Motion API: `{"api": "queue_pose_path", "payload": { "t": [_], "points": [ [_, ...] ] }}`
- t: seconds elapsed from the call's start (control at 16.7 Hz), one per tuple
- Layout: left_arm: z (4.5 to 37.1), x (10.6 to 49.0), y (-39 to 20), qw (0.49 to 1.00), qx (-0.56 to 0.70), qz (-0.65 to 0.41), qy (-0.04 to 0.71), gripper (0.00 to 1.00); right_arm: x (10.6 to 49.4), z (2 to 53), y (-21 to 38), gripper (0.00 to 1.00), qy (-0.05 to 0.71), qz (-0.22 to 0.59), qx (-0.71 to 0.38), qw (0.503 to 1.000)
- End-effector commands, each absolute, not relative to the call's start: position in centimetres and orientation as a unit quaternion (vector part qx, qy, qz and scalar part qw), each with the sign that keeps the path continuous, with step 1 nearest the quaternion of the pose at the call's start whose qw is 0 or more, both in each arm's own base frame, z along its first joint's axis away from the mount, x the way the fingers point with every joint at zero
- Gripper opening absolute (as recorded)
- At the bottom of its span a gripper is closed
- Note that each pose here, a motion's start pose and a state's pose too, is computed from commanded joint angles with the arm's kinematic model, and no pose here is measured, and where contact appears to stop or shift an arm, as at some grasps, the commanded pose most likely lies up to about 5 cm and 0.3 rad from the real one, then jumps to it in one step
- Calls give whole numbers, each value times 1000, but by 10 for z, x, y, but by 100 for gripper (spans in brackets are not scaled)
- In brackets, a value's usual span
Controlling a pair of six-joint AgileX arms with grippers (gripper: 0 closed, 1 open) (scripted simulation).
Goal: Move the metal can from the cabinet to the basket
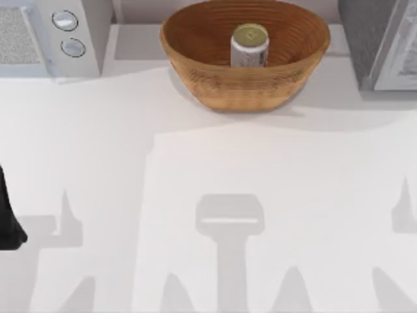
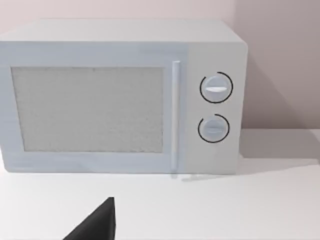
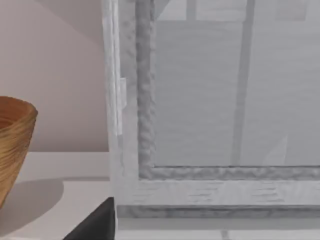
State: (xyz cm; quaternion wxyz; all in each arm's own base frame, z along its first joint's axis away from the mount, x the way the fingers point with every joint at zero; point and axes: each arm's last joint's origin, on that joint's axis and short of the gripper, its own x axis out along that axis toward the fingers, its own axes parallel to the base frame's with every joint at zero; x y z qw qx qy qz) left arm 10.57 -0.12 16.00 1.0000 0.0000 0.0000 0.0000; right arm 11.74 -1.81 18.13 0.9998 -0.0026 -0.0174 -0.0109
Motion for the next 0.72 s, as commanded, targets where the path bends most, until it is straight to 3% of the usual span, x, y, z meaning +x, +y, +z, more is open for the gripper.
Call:
{"api": "queue_pose_path", "payload": {
  "t": [0.36,0.72],
  "points": [
    [160,106,-1,1000,0,0,0,100,153,201,-72,100,-9,-12,-4,1000],
    [160,106,-1,1000,0,0,0,100,167,182,-154,100,4,-5,5,1000]
  ]
}}
